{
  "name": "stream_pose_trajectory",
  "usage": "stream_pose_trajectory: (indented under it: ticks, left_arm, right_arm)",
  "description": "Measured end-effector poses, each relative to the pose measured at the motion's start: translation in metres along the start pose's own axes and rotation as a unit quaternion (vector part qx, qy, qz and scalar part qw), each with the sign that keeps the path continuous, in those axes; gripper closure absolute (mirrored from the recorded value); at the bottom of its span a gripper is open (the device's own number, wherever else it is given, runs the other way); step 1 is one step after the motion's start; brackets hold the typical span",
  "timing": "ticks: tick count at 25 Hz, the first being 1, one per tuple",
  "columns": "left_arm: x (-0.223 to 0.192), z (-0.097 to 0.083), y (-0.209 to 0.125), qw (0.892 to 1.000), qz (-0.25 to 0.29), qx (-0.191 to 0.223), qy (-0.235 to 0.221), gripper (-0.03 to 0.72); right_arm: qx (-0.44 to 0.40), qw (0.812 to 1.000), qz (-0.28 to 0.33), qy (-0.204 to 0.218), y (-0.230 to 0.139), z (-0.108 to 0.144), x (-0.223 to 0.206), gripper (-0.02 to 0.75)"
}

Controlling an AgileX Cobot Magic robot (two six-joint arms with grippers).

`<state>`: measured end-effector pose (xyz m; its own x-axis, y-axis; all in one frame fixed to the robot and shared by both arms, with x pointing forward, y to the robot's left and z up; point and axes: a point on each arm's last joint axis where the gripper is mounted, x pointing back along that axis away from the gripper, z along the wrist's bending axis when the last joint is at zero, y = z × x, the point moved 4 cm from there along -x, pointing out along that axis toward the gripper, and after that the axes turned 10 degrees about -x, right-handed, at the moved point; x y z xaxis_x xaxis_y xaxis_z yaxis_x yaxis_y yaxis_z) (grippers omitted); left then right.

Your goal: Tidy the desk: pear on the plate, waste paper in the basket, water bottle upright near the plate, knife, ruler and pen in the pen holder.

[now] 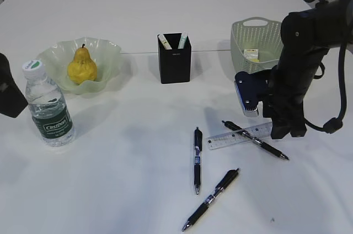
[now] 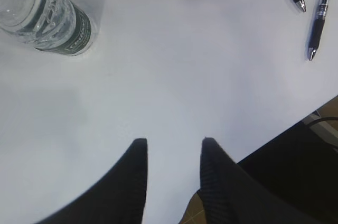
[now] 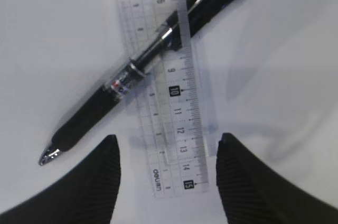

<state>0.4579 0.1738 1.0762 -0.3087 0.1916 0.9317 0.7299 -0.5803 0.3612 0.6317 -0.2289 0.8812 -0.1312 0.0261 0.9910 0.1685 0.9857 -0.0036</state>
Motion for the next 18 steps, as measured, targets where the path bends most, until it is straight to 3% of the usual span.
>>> stream_pose_trajectory:
  ticks: [10,18]
  left_arm:
    - [0.0,0.0,0.0,1.0,0.0,0.0,0.0,0.457]
    - [0.0,0.0,0.0,1.0,0.0,0.0,0.0,0.458]
  right_arm:
    - [0.014,1.0,0.019,0.011,-0.004,0.001,-0.014,0.279]
    - [0.018,1.0,0.012,-0.018,-0.001,-0.009,-0.01,0.279]
